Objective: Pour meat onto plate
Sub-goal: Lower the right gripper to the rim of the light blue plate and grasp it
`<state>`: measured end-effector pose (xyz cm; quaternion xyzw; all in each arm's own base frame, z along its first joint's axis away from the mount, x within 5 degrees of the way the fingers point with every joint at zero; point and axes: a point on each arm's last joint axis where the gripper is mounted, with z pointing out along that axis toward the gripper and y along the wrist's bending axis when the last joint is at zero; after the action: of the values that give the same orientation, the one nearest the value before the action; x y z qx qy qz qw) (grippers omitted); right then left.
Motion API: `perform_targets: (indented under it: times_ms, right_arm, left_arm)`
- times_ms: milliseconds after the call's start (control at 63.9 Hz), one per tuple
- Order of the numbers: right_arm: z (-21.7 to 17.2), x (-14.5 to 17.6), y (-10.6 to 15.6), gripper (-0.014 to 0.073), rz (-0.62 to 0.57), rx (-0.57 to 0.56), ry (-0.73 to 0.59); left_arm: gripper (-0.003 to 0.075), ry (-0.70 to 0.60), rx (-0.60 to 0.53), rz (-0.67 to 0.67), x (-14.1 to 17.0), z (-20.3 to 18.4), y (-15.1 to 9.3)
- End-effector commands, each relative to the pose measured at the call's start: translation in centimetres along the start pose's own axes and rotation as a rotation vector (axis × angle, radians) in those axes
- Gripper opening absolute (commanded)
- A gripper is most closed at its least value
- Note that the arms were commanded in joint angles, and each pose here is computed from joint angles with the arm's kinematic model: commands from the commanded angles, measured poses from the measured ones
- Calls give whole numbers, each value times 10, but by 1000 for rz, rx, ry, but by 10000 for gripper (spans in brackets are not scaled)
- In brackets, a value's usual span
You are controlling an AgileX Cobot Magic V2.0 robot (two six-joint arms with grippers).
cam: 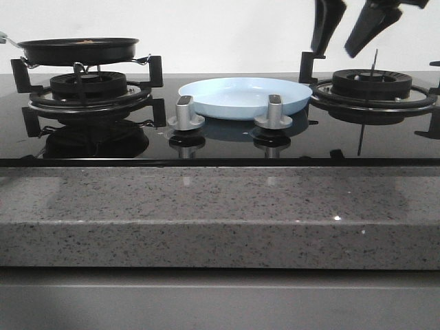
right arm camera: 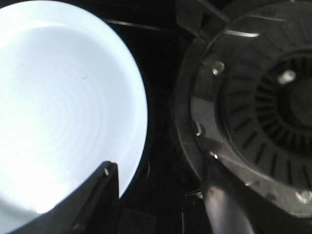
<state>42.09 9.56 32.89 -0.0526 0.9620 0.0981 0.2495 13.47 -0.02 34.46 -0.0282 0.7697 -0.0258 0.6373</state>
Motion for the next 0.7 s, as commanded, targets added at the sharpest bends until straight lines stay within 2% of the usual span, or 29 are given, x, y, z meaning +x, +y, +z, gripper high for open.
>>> perform_targets:
  times_ms: [0, 266, 689]
  right_arm:
    - [-22, -17, 6, 405, -31, -20, -90]
    - [8, -28, 11, 337, -52, -92, -48]
    - [34, -26, 8, 337, -62, -87, 11]
  left_arm:
    - [615, -114, 9, -8, -17, -3, -1]
    - [615, -114, 9, -8, -17, -3, -1]
    - [615, -114, 9, -8, -17, -3, -1]
